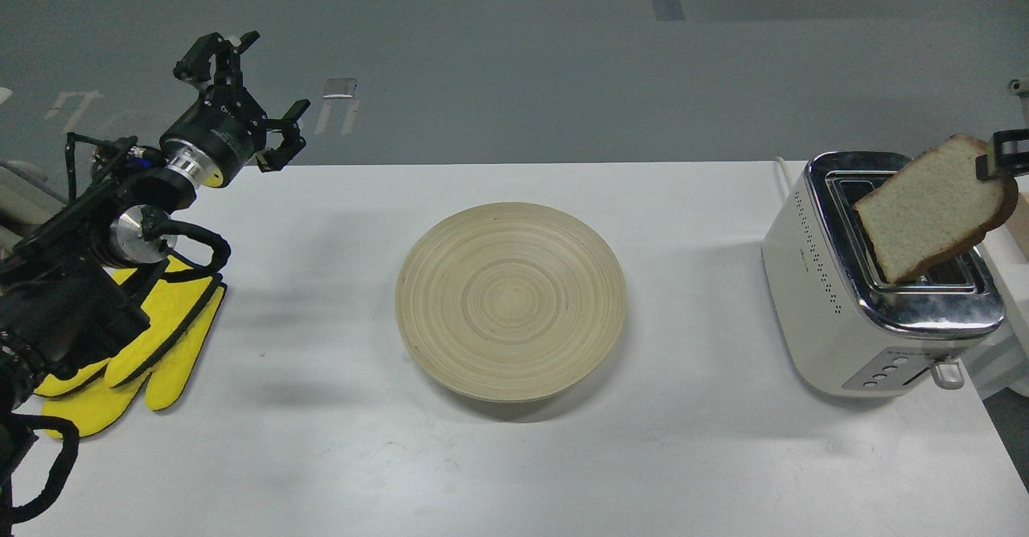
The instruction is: Put bread in toaster with right arm
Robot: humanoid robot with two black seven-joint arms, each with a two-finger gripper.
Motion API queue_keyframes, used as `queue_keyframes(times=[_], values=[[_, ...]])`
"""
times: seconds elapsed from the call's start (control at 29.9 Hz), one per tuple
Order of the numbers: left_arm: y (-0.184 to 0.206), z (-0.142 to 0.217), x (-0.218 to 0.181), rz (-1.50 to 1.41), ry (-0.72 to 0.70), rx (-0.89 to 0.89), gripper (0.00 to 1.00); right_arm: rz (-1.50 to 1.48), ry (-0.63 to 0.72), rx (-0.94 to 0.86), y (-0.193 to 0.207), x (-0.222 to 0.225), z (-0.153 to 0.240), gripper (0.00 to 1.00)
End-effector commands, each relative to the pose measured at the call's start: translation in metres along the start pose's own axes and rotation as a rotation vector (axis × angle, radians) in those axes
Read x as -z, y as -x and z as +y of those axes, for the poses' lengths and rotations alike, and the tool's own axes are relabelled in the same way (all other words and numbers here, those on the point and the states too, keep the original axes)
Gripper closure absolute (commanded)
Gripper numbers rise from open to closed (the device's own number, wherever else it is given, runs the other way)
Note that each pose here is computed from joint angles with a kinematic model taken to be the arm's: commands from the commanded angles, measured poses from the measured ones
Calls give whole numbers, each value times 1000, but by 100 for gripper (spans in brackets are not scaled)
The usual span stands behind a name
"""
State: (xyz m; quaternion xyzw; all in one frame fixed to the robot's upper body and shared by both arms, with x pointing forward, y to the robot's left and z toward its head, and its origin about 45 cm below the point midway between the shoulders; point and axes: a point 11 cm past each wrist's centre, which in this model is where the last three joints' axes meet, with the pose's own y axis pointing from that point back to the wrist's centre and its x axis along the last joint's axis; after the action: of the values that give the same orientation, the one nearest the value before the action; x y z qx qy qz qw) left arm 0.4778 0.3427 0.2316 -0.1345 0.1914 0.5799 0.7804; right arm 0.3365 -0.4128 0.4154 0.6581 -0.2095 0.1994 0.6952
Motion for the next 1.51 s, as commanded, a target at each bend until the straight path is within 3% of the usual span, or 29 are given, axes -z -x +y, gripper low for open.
queue_keyframes(times=[0.0,0.1,0.23,0.3,0.57,0.77,0.97,1.17,1.47], values=[[0,0,0,0,-1,0,0,-1,-2,-3,-1,1,0,41],[0,0,0,0,0,0,0,3,-6,-9,-3,3,1,24],[0,0,0,0,-1,0,0,3,-15,-18,-5,5,2,17],[0,0,0,0,-1,0,0,3,-29,-35,-10,8,4,6],[0,0,-1,-1,1,-1,0,-113,-171,-187,-60,32,23,4],[0,0,-1,-1,1,-1,0,-251,-423,-295,-99,74,6,4],[0,0,0,-1,-1,0,0,-486,-744,-407,-128,130,-55,4],[0,0,-1,-1,1,-1,0,-864,-967,-418,-122,167,-130,4],[0,0,0,0,-1,0,0,-1112,-1138,-378,-101,226,-174,4]])
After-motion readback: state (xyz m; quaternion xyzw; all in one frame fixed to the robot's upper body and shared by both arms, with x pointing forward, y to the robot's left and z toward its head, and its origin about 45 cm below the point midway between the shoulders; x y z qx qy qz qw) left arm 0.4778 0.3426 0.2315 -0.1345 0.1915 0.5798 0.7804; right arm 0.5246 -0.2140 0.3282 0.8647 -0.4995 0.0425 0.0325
